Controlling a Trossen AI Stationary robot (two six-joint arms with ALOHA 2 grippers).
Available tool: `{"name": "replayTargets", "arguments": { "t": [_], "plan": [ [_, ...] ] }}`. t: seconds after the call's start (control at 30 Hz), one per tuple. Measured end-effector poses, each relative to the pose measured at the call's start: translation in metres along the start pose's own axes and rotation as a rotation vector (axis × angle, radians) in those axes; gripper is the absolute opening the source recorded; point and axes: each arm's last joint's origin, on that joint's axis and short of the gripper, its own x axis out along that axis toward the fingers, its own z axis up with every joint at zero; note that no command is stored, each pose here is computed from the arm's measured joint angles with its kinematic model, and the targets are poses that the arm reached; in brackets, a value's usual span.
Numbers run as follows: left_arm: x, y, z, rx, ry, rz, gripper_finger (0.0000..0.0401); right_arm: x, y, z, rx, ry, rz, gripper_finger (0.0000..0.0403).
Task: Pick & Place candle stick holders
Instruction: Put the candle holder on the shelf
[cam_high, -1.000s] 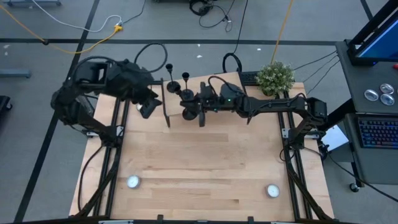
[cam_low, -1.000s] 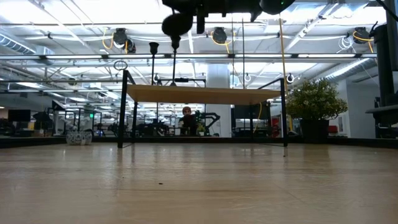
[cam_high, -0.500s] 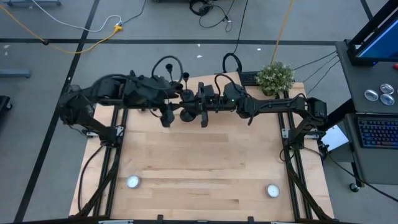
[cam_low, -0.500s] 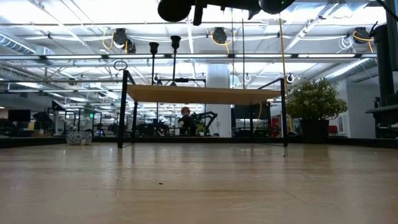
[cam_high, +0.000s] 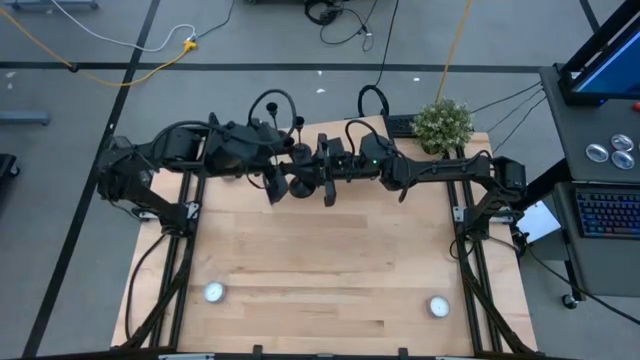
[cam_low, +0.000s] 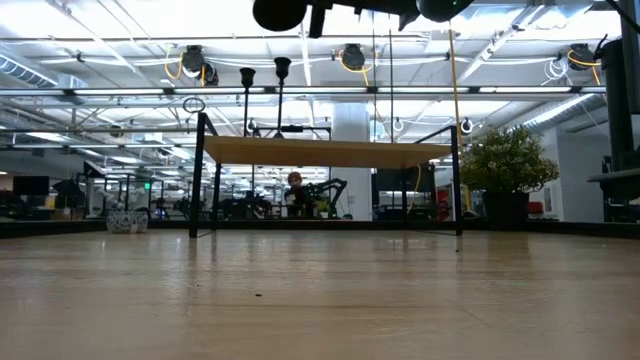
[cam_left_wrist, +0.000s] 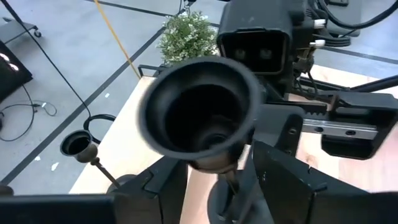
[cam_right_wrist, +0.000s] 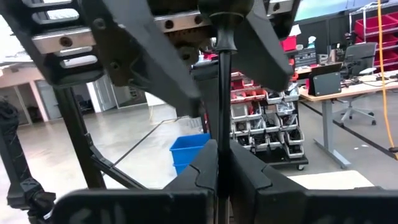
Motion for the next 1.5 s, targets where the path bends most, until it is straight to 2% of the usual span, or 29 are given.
{"name": "replayTargets", "arguments": {
  "t": [0.1,0.3,0.37,0.53,0.7,1.03,1.27,1.5],
  "plan": [
    [0.0,0.001,0.0,-0.003,-0.003,0.016,0.015,0.0,0.0,0.0,0.0,0.0,0.012,0.0007],
    [0.0,0.0,0.001,-0.022,-0.011,0.006,0.0036,0.0,0.001,0.001,-0.01,-0.01,0.022,0.0007],
    [0.0,0.0,0.001,-0.025,-0.012,0.001,0.0015,0.0,0.001,0.002,-0.018,-0.015,0.022,0.0007],
    [0.0,0.0,0.001,-0.018,-0.006,0.003,0.0015,0.0,0.001,0.002,-0.016,-0.015,0.022,0.0013],
    [0.0,0.001,-0.001,0.005,0.004,0.032,0.0012,0.0,0.0,0.001,0.0,-0.008,0.015,0.0053],
    [-0.002,0.006,-0.008,-0.013,0.029,0.237,0.0012,-0.002,-0.008,-0.004,0.016,0.06,-0.012,0.0115],
    [0.0,0.008,-0.009,-0.064,-0.001,0.311,0.0012,-0.008,-0.016,-0.017,0.072,0.228,-0.069,0.0138],
    [0.023,0.003,-0.033,-0.102,0.0,0.416,0.0012,-0.03,-0.019,-0.014,0.08,0.421,-0.137,0.013]
  ]
}}
